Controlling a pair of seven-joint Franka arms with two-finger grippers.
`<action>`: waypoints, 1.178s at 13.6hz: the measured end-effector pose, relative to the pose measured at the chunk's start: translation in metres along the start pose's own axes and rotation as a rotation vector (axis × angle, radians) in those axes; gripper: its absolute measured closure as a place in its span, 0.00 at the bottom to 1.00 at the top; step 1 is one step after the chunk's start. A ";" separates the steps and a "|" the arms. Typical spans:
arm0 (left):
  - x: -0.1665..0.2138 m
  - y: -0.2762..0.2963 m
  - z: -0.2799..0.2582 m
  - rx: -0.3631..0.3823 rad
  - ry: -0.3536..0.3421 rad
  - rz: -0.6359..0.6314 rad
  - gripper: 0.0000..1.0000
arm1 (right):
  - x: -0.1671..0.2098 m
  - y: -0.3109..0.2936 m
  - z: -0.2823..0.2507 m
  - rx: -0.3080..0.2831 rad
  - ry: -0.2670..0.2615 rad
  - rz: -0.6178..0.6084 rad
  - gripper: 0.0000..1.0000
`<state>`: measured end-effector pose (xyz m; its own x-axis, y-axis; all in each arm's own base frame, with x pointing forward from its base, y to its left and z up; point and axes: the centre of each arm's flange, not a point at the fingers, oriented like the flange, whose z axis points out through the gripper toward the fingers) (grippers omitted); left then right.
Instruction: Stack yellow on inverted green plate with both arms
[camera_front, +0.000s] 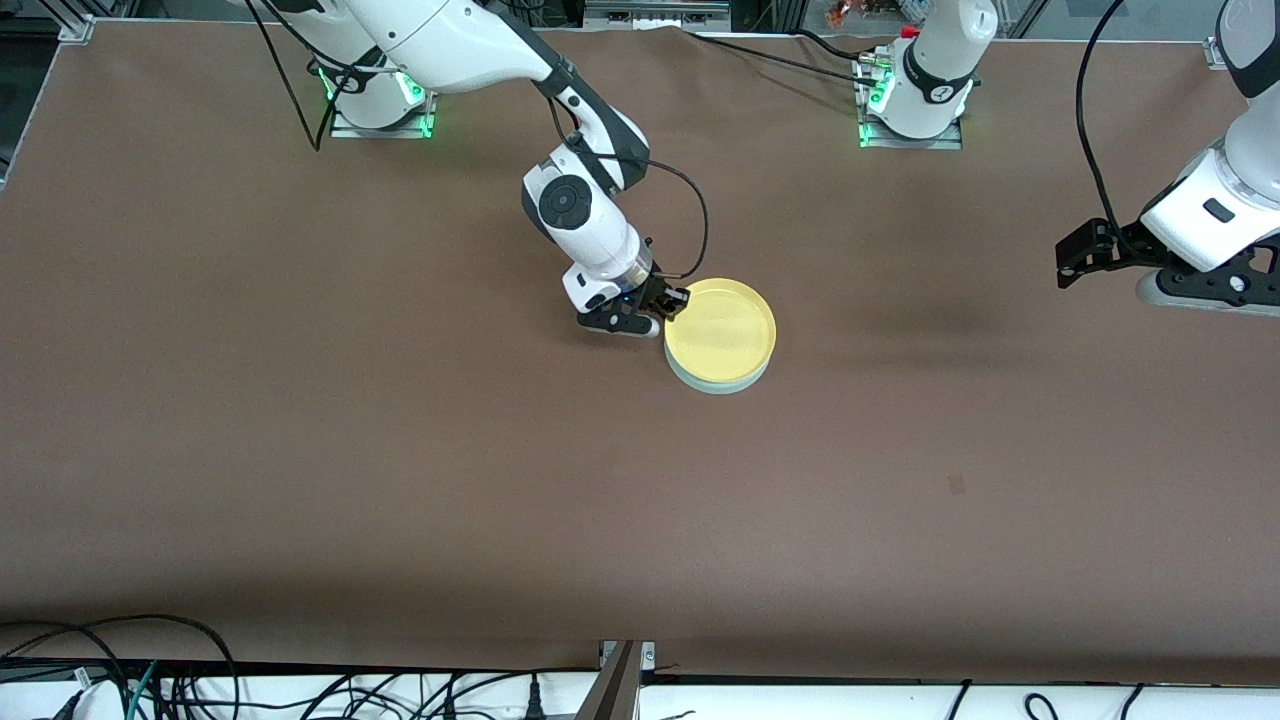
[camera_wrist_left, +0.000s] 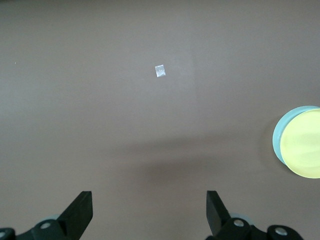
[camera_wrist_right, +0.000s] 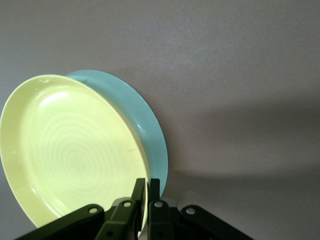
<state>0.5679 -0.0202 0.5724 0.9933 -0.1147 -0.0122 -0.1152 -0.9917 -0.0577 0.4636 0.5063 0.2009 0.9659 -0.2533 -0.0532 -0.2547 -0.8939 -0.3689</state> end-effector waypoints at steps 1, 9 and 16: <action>0.000 0.000 0.000 0.000 0.000 0.000 0.00 | 0.001 0.000 0.000 0.000 0.002 0.001 0.86; 0.000 0.000 0.000 0.000 0.000 0.000 0.00 | 0.056 -0.016 -0.078 -0.053 0.023 0.017 0.04; 0.000 0.000 0.000 0.000 0.000 0.000 0.00 | 0.158 0.030 -0.300 -0.188 0.028 0.004 0.00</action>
<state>0.5679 -0.0200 0.5724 0.9934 -0.1143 -0.0124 -0.1148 -0.9917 -0.0577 0.5949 0.3283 0.4596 0.9638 -0.2652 -0.0272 -0.2655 -0.9456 -0.1882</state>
